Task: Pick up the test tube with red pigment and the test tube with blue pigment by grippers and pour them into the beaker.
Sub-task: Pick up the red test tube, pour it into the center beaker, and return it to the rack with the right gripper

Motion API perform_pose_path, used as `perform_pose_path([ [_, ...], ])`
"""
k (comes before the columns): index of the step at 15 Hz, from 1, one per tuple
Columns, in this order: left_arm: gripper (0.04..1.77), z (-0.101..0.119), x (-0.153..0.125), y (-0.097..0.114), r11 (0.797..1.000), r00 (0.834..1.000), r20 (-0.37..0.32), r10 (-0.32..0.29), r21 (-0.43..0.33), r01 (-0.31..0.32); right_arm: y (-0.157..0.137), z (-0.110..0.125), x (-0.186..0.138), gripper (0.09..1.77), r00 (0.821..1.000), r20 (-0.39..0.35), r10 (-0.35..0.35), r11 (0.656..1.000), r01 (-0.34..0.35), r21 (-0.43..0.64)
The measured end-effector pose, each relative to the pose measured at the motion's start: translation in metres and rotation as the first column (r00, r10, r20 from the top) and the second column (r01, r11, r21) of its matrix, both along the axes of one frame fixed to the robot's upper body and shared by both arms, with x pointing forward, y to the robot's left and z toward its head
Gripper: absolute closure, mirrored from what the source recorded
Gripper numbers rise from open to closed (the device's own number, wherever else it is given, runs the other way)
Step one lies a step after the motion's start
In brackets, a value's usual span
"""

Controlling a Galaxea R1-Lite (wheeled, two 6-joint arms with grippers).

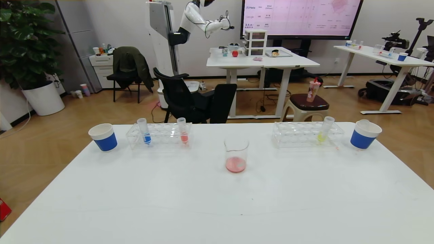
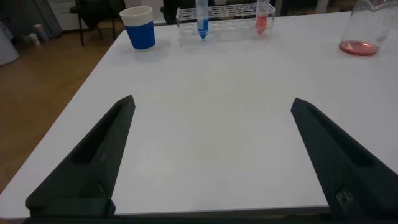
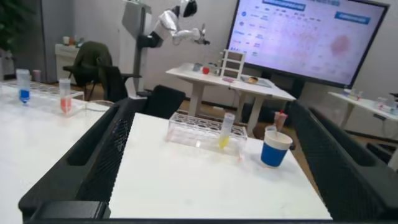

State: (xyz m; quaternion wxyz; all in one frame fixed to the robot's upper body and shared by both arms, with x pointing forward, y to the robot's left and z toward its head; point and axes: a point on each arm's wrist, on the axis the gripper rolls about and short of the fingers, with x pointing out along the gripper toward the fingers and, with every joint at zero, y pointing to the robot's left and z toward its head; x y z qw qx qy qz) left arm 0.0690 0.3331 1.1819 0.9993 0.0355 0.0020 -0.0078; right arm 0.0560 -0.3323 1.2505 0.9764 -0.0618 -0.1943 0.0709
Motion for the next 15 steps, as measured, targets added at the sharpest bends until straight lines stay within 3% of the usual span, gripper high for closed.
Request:
perform_pose_path([
  [1,0.06,0.000,0.000,0.000,1.000,1.000,0.000,0.000,0.000,0.000,-0.001,-0.014,0.004,0.12,0.999,-0.024,-0.041,0.999,0.040,-0.005],
  [3,0.06,0.000,0.000,0.000,1.000,1.000,0.000,0.000,0.000,0.000,-0.002,-0.040,0.010,0.12,0.985,-0.152,-0.085,0.996,0.084,-0.014],
  [6,0.06,0.000,0.000,0.000,1.000,1.000,0.000,0.000,-0.001,0.000,-0.003,-0.067,0.013,0.12,0.921,-0.371,-0.124,0.992,0.123,-0.026],
  [15,0.06,0.000,0.000,0.000,1.000,1.000,0.000,0.000,0.000,0.000,-0.004,-0.068,0.013,0.12,0.915,-0.387,-0.113,0.988,0.144,0.051],
])
